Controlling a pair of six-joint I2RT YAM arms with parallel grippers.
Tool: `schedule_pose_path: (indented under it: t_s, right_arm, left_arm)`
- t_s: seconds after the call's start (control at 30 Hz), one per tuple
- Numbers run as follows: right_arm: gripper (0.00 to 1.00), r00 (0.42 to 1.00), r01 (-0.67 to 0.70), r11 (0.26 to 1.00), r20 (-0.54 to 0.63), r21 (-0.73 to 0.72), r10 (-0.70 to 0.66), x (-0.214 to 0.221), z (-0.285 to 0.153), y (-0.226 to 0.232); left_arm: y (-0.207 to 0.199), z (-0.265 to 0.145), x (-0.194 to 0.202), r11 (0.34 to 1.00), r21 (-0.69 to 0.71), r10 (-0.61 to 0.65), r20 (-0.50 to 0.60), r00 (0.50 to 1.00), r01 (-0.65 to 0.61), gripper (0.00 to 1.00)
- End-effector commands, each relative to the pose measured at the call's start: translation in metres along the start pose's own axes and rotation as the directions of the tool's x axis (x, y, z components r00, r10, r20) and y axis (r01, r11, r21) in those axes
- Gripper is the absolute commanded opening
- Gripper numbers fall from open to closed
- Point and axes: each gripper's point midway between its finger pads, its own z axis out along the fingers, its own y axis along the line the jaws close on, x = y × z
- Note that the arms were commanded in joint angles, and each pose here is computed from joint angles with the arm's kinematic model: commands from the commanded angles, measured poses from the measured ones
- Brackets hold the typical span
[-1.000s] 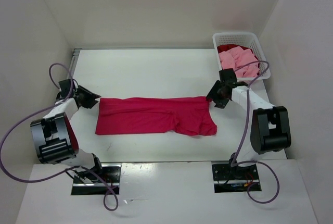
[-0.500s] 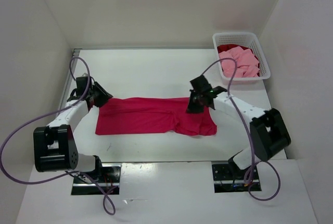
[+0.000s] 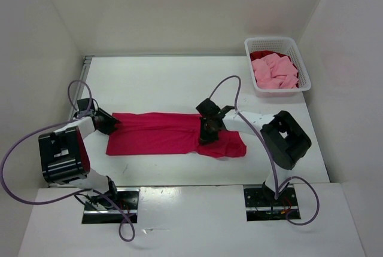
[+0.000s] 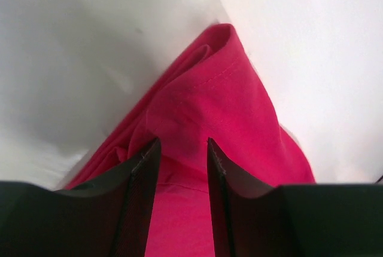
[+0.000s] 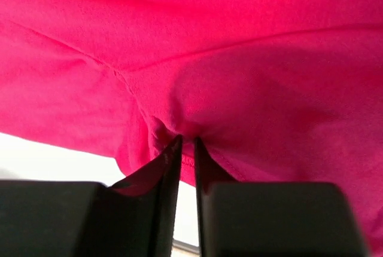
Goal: Fold and stack the t-shirts
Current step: Fold the other side of the tshirt into a rectangle, then rotate the tshirt 90 degrees
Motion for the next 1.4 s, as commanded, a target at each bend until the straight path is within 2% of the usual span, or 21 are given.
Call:
schedule_pose_path:
  t_s: [0.0,0.07,0.13,0.3,0.37,0.43,0.47,0.57,0.77,0.9,1.0,1.03,1.07,1.1,1.13,1.17,1.2,1.23,1.27,1.3,1.37]
  right_arm:
    - [0.21,0.999,0.026,0.998,-0.017,-0.055,-0.027,0.008,0.001,0.024]
    - [0.29,0.999,0.038,0.997,-0.011,-0.073,-0.039,0.008,-0.012,0.027]
    - [0.45,0.998,0.052,0.996,0.024,-0.069,-0.051,0.0,-0.027,0.03]
    - [0.51,0.993,0.016,0.992,0.118,-0.127,-0.001,-0.039,-0.072,0.022]
    - [0.44,0.99,-0.028,0.995,0.137,-0.1,0.042,-0.053,-0.072,-0.002]
    - [0.27,0.983,-0.067,0.994,0.166,-0.081,0.08,-0.07,-0.067,-0.02]
    - [0.12,0.979,-0.086,0.995,0.183,-0.047,0.093,-0.075,-0.06,-0.031]
    - [0.02,0.976,-0.124,0.992,0.178,0.0,0.122,-0.084,-0.036,-0.047]
    - [0.01,0.963,-0.207,0.977,0.183,0.041,0.197,-0.101,-0.004,-0.058]
    - [0.01,0.965,-0.209,0.976,0.171,0.052,0.198,-0.128,0.025,-0.047]
    - [0.01,0.971,-0.186,0.981,0.165,0.051,0.175,-0.178,0.056,-0.028]
    - [0.01,0.966,-0.165,0.986,0.207,0.018,0.158,-0.22,0.072,-0.007]
    - [0.01,0.971,-0.166,0.986,0.175,0.021,0.16,-0.228,0.08,0.0]
    - [0.01,0.938,-0.119,0.989,0.317,-0.092,0.142,-0.298,0.042,0.046]
    - [0.01,0.935,-0.1,0.985,0.324,-0.14,0.14,-0.314,0.038,0.063]
    - [0.01,0.952,-0.108,0.986,0.272,-0.128,0.139,-0.31,0.089,0.057]
    - [0.02,0.954,-0.107,0.982,0.26,-0.158,0.146,-0.312,0.087,0.064]
    - [0.02,0.945,-0.099,0.943,0.266,-0.318,0.189,-0.327,0.068,0.093]
    - [0.02,0.931,-0.073,0.916,0.303,-0.393,0.204,-0.34,0.022,0.116]
    - [0.02,0.933,-0.086,0.922,0.293,-0.377,0.207,-0.335,0.039,0.108]
    - [0.07,0.918,-0.004,0.939,0.371,-0.345,0.14,-0.333,0.011,0.125]
  left_arm:
    - [0.022,-0.005,-0.007,0.997,-0.05,-0.065,0.023,0.998,0.066,0.45]
    - [0.012,-0.013,-0.012,0.998,-0.019,-0.058,0.038,0.998,0.058,0.46]
    - [-0.006,-0.025,-0.022,0.998,0.044,-0.043,0.065,0.997,0.04,0.46]
    - [-0.052,-0.042,-0.017,0.985,0.143,0.085,0.074,0.994,-0.095,0.46]
    - [-0.076,-0.049,-0.004,0.966,0.182,0.168,0.097,0.981,-0.184,0.46]
    - [-0.095,-0.047,0.023,0.939,0.208,0.261,0.082,0.962,-0.273,0.45]
    - [-0.1,-0.046,0.029,0.93,0.206,0.292,0.094,0.952,-0.305,0.43]
    - [-0.1,-0.029,0.056,0.918,0.196,0.345,0.03,0.938,-0.344,0.38]
    - [-0.08,-0.015,0.076,0.926,0.179,0.346,-0.058,0.936,-0.331,0.38]
    - [-0.089,-0.033,0.082,0.915,0.246,0.345,-0.063,0.937,-0.32,0.38]
    - [-0.108,-0.059,0.084,0.889,0.317,0.364,-0.049,0.93,-0.331,0.41]
    - [-0.121,-0.073,0.087,0.863,0.37,0.382,-0.038,0.923,-0.342,0.42]
    - [-0.129,-0.081,0.095,0.844,0.4,0.406,-0.041,0.913,-0.357,0.42]
    - [-0.134,-0.087,0.101,0.834,0.423,0.411,-0.048,0.91,-0.354,0.43]
    - [-0.139,-0.094,0.11,0.82,0.454,0.42,-0.067,0.905,-0.348,0.43]
    - [-0.141,-0.099,0.123,0.805,0.473,0.448,-0.087,0.89,-0.359,0.43]
    - [-0.141,-0.103,0.129,0.798,0.479,0.461,-0.094,0.882,-0.366,0.43]
    - [-0.141,-0.108,0.133,0.784,0.489,0.48,-0.089,0.873,-0.382,0.43]
    - [-0.141,-0.111,0.136,0.781,0.489,0.486,-0.084,0.87,-0.389,0.43]
    - [-0.133,-0.111,0.139,0.788,0.478,0.486,-0.099,0.869,-0.387,0.43]
    - [-0.13,-0.118,0.136,0.789,0.471,0.48,-0.074,0.874,-0.394,0.45]
